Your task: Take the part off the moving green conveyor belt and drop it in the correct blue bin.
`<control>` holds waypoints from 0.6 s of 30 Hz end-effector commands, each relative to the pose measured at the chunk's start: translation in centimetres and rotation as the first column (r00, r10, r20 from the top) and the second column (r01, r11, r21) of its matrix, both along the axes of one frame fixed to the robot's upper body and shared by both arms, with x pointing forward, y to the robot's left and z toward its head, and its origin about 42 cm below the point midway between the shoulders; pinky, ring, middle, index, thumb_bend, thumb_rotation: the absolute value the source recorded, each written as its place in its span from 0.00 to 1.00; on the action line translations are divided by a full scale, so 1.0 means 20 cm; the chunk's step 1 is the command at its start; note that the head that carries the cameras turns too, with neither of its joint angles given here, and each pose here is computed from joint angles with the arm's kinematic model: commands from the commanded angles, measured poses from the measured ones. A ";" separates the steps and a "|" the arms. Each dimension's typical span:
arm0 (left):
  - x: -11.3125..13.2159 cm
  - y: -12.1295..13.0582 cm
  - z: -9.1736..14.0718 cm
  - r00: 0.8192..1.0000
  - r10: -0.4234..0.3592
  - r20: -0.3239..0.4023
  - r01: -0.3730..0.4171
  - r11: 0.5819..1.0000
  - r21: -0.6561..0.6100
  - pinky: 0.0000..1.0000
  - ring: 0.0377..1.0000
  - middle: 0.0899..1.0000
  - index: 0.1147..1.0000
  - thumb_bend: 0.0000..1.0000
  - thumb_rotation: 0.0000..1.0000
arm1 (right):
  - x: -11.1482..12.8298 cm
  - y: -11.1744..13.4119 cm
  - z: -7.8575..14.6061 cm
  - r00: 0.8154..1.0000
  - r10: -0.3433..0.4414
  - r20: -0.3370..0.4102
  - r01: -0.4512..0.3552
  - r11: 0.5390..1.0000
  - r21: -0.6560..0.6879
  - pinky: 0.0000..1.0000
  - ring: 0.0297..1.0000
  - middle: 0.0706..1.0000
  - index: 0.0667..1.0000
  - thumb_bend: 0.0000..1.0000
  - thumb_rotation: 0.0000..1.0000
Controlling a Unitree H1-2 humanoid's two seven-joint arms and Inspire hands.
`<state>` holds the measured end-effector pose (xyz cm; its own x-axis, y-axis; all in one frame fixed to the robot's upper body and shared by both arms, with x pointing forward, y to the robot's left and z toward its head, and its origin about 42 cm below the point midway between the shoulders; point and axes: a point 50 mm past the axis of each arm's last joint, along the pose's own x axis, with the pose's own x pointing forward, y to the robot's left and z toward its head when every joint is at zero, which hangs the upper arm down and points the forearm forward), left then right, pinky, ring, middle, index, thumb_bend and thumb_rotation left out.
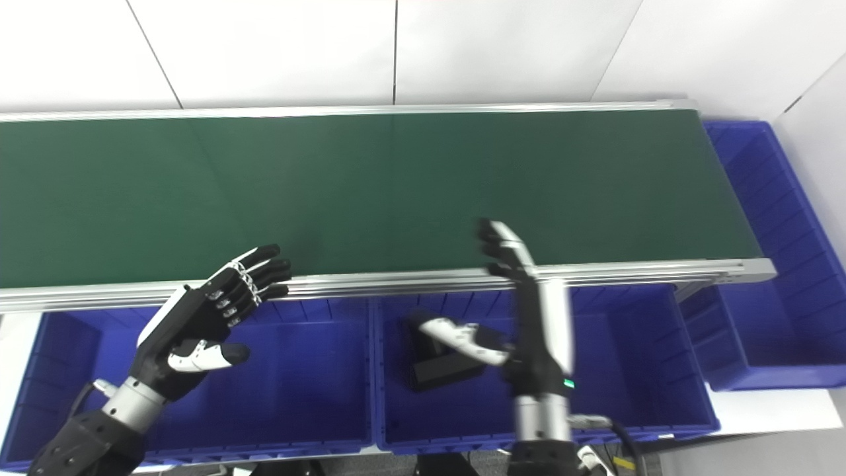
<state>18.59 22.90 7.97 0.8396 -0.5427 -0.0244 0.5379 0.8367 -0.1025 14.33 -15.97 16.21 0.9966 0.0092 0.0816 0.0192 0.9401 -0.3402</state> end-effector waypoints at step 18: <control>-0.06 -0.17 0.03 0.999 0.005 0.048 -0.004 1.000 -0.011 0.86 0.87 0.86 0.88 0.99 0.37 | 0.16 0.04 -0.22 0.954 0.298 -0.043 -0.285 0.939 0.194 0.70 0.78 0.80 0.84 0.70 0.42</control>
